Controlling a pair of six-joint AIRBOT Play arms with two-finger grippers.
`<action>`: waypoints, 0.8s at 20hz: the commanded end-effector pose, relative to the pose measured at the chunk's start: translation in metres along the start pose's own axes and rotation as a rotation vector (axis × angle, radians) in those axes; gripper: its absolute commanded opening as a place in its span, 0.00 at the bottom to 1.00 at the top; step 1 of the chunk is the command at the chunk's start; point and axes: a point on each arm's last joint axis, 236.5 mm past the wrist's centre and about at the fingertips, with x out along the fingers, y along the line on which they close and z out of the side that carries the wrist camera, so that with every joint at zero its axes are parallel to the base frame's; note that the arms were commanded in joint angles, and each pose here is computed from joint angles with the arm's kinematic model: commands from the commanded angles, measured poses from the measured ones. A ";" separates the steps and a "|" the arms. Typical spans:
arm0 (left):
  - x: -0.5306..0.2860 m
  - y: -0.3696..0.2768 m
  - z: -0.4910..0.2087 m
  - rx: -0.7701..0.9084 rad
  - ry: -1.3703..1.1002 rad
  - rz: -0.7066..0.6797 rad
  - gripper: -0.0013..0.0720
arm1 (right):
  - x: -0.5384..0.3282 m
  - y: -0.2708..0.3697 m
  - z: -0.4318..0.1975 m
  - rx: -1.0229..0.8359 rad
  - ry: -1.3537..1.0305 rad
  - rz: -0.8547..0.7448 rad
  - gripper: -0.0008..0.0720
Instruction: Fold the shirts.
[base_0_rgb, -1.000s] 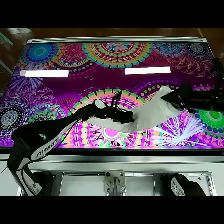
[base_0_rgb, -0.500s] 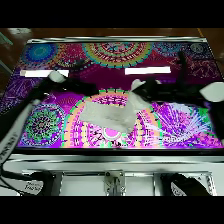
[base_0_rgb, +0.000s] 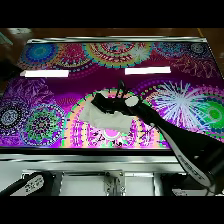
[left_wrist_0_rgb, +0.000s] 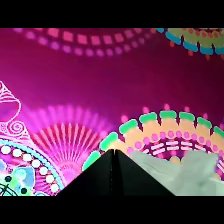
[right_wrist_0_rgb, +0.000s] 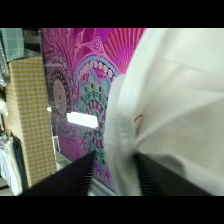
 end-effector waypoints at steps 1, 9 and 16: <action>-0.029 -0.010 0.004 0.017 -0.040 0.006 0.07 | 0.040 -0.002 0.003 0.064 -0.014 0.044 0.92; -0.020 -0.026 -0.007 0.063 0.004 -0.021 0.07 | -0.090 -0.109 0.012 -0.118 0.308 -0.425 0.92; -0.020 -0.025 -0.007 0.063 0.005 -0.018 0.07 | -0.139 -0.203 0.002 0.074 0.304 -0.592 0.94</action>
